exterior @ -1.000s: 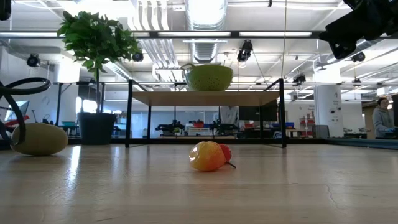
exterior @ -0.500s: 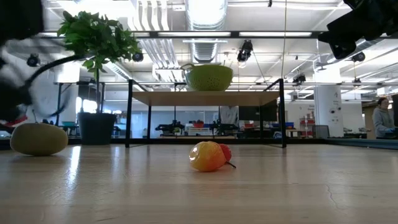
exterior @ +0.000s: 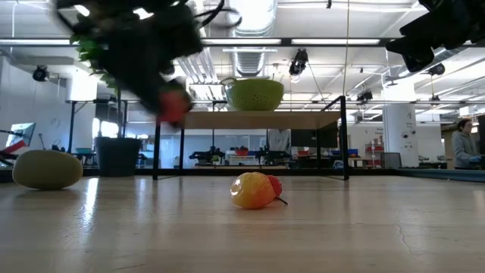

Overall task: Pick & Place Fruit
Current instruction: Put the red strawberry into the green strainer bowl on the shelf, then put the brown kiwi into the green strainer bowl on the shelf

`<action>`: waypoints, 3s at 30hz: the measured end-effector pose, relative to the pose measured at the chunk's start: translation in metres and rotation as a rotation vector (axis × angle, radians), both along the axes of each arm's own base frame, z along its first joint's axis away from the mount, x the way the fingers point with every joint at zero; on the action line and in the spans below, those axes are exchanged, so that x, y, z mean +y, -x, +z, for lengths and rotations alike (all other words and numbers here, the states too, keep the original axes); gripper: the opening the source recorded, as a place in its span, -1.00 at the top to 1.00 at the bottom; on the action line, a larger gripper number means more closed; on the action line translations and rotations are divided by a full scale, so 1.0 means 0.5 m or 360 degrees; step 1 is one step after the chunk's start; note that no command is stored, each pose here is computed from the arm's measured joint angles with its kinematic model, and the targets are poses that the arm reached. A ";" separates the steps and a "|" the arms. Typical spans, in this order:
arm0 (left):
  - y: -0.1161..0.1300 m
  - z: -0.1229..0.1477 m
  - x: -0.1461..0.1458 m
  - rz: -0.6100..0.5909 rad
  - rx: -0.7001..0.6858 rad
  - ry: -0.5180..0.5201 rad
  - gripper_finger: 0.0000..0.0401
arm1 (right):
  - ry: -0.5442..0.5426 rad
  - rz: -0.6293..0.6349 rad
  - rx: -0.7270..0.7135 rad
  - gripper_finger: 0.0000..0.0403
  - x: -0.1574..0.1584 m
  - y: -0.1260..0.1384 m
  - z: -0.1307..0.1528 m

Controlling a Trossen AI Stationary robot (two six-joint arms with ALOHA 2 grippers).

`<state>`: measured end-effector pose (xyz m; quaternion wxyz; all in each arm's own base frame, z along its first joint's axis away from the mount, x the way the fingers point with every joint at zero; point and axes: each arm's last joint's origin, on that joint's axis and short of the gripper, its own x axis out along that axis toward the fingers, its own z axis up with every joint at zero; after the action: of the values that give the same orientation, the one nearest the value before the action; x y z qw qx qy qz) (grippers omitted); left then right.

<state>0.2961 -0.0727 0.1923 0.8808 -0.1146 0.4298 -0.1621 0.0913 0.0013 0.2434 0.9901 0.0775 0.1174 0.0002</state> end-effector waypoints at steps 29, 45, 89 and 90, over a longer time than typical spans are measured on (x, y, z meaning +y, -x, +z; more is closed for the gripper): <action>-0.102 0.304 0.308 0.1153 -0.0972 -0.1026 0.24 | 0.0000 0.0000 0.0000 0.23 0.000 0.000 0.000; -0.113 0.231 0.393 0.1223 -0.0713 -0.1033 0.24 | 0.0000 0.0000 0.0000 0.50 0.000 0.000 0.000; 0.028 0.304 0.222 0.0787 0.0024 -0.0595 -0.11 | 0.0000 0.0000 0.0000 0.40 0.000 0.000 0.000; 0.032 0.290 0.214 0.0768 0.0081 -0.0588 -0.11 | 0.0000 0.0001 0.0000 0.39 0.000 0.000 0.000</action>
<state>0.2802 0.0346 0.3374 0.8888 -0.0553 0.4343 0.1355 0.0913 0.0014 0.2433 0.9900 0.0775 0.1175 0.0004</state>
